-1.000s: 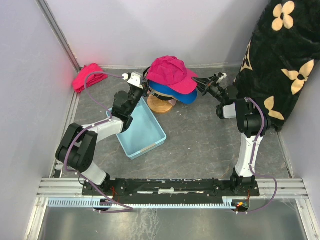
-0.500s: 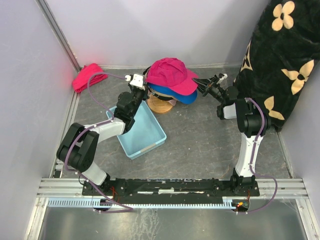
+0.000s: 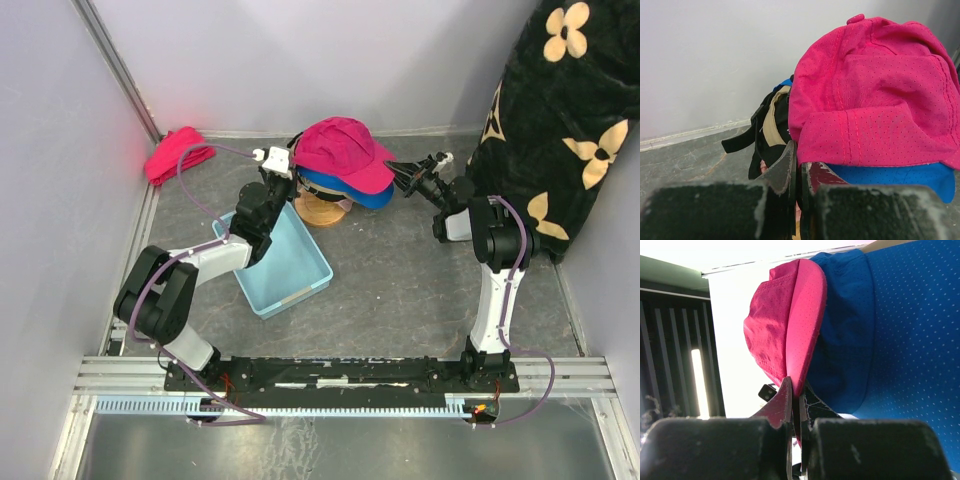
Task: Stack the hats
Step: Stack the hat on the hat.
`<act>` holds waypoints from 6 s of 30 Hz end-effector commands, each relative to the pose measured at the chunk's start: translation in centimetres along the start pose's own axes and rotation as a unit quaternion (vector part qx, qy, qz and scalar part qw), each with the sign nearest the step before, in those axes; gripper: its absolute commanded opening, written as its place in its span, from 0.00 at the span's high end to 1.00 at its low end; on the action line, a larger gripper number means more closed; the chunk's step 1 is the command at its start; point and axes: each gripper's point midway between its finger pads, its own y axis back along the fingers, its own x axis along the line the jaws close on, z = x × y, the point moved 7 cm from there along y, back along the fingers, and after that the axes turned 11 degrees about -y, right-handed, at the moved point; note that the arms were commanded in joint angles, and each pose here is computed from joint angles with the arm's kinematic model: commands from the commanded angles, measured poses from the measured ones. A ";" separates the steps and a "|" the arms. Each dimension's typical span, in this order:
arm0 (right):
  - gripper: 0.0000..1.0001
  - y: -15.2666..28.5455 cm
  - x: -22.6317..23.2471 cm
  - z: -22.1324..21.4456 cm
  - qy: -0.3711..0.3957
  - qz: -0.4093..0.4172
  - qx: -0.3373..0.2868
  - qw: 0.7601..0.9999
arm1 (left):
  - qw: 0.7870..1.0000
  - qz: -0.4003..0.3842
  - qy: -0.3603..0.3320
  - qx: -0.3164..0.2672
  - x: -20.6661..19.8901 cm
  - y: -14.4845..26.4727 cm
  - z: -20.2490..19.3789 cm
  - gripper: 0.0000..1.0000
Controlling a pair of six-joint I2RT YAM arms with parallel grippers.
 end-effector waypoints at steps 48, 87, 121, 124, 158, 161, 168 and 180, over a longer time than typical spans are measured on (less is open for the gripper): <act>0.71 3.0 -4.7 2.0 0.025 -0.040 -0.067 0.997 | 0.987 0.013 0.036 0.154 -0.3 -0.4 -5.9 0.97; 0.48 -1.0 11.3 -1.7 0.357 -0.108 -0.088 0.924 | 0.987 -0.036 0.054 0.145 -0.9 0.7 -4.8 0.51; 0.47 -9.6 13.1 1.4 0.458 -0.141 -0.093 0.873 | 0.971 0.106 0.201 0.069 2.5 2.6 -0.7 0.37; 0.47 -10.0 12.7 2.2 0.462 -0.143 -0.094 0.870 | 0.964 0.121 0.229 0.060 2.7 3.3 -0.4 0.37; 0.49 -16.8 8.1 6.0 0.439 -0.090 0.031 0.893 | 0.913 -0.015 0.395 0.100 -6.3 5.3 -0.6 0.42; 0.50 -16.9 7.8 5.0 0.439 -0.089 0.042 0.893 | 0.912 -0.014 0.394 0.109 -6.7 4.5 -0.7 0.42; 0.50 -17.0 7.4 3.6 0.430 -0.080 0.054 0.898 | 0.908 0.006 0.402 0.119 -6.9 3.1 -1.2 0.41; 0.51 -16.1 7.5 2.8 0.422 -0.074 0.042 0.902 | 0.911 0.047 0.390 0.124 -6.2 2.4 -1.5 0.41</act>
